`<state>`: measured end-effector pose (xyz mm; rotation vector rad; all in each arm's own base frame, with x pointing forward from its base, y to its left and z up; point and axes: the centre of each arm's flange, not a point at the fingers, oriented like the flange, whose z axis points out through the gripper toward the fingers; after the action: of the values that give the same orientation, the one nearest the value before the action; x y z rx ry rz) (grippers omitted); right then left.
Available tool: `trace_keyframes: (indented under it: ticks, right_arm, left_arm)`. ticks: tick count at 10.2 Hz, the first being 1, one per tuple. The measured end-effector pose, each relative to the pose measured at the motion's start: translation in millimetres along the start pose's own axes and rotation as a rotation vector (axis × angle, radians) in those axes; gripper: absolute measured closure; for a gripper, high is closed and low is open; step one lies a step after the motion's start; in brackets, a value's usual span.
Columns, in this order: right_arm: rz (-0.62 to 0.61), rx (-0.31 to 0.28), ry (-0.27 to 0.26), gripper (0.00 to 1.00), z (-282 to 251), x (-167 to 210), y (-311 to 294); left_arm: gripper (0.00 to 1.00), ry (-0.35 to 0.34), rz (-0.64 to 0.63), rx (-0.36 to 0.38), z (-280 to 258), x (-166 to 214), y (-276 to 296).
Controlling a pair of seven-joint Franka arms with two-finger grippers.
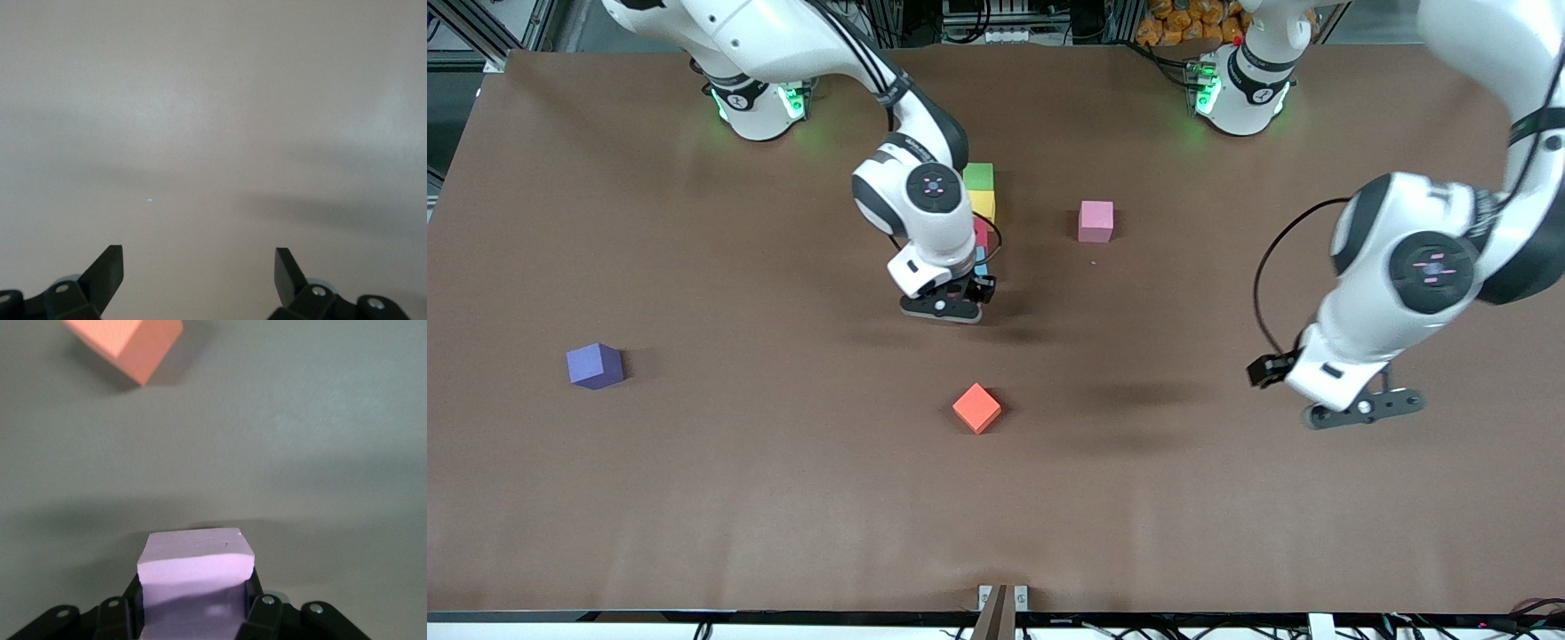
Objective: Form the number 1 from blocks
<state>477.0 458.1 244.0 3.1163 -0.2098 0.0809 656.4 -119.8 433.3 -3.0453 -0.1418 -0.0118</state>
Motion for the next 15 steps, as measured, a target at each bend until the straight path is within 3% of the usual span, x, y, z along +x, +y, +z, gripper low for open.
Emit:
trace_keyframes:
  ticks: [2,3,6,10,13,15]
  right_arm:
    - [-0.012,-0.008,-0.005,0.42,13.6,-6.8,-3.9]
    - [-0.007,-0.005,-0.005,0.42,15.1,-8.0,-5.1]
    - [-0.001,-0.005,-0.006,0.42,18.2,-14.5,-10.1]
    - [-0.036,-0.025,0.006,0.41,30.0,-24.2,-14.8]
    - [-0.035,-0.023,0.013,0.06,30.6,-20.7,-14.4]
    - [-0.011,0.021,0.055,0.00,3.7,3.3,-16.7]
  left_arm:
    - [0.00,-0.060,0.086,-0.075,-13.8,-10.1,-58.3]
    - [0.00,-0.071,0.097,-0.076,-25.5,-20.5,-82.6]
    - [0.00,-0.040,0.082,-0.057,-65.1,-58.3,-95.4]
    - [0.00,0.012,0.009,-0.060,-102.5,-75.7,-88.1]
    - [0.00,0.051,-0.012,-0.066,-136.7,-78.6,-86.7]
    - [0.00,0.065,0.031,-0.067,-159.7,-79.4,-88.4]
